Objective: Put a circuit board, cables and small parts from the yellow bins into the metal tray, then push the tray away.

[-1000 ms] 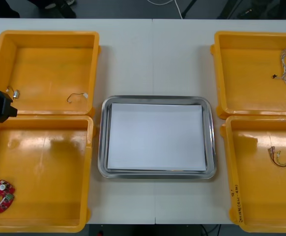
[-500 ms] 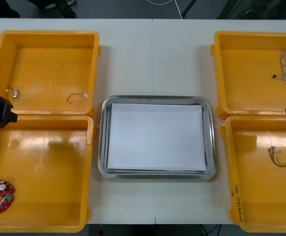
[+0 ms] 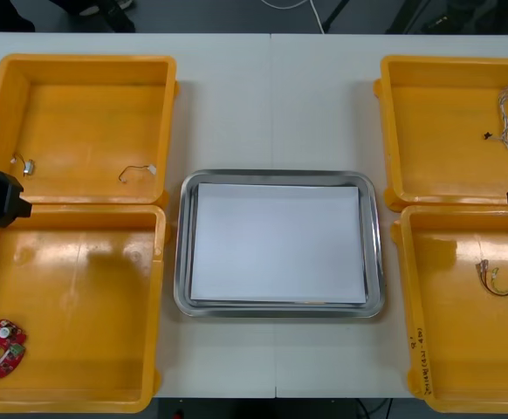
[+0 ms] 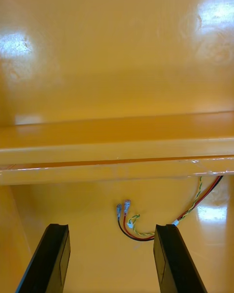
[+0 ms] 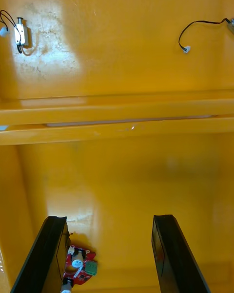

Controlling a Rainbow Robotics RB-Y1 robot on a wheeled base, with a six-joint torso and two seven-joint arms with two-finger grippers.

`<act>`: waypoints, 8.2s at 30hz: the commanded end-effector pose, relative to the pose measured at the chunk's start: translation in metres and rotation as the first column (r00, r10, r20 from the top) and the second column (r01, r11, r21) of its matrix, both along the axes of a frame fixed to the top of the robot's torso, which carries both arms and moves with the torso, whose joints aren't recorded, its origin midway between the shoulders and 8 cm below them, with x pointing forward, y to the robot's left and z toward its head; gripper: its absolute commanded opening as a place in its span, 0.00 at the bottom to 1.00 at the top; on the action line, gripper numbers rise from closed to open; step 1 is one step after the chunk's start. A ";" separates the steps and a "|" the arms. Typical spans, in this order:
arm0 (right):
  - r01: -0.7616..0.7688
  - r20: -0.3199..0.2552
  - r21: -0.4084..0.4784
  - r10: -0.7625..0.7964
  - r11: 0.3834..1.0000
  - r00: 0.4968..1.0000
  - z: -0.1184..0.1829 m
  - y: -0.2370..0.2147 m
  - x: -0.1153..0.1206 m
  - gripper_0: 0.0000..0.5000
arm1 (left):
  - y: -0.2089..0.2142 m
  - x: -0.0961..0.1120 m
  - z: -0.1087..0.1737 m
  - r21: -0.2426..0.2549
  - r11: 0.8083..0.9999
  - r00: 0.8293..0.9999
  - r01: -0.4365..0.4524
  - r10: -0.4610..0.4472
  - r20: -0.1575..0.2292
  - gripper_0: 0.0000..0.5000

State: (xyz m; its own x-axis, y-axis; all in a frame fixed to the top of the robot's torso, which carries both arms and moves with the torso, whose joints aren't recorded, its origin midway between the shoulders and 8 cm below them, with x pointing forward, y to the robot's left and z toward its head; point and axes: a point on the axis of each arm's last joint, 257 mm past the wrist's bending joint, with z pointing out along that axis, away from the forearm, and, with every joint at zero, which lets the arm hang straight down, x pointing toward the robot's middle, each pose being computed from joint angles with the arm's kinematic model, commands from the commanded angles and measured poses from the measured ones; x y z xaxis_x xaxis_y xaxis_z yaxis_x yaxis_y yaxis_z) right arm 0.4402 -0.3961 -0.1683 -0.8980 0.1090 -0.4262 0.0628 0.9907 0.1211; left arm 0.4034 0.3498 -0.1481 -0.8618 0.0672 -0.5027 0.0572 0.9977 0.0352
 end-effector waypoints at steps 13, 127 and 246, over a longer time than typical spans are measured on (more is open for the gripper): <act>0.108 -0.004 -0.041 -0.108 0.993 0.994 -0.001 -0.051 -0.026 1.00 | 0.040 -0.051 -0.025 0.014 0.986 0.984 -0.165 0.166 -0.062 1.00; 0.680 -0.121 0.204 -0.671 0.704 0.731 -0.168 -0.053 -0.053 1.00 | 0.066 -0.107 -0.189 -0.022 0.990 0.990 -0.139 0.139 0.027 1.00; -0.447 0.053 -0.176 0.462 0.877 0.885 0.078 0.120 -0.030 0.00 | -0.012 -0.028 -0.145 -0.085 0.994 0.997 -0.074 0.074 0.000 1.00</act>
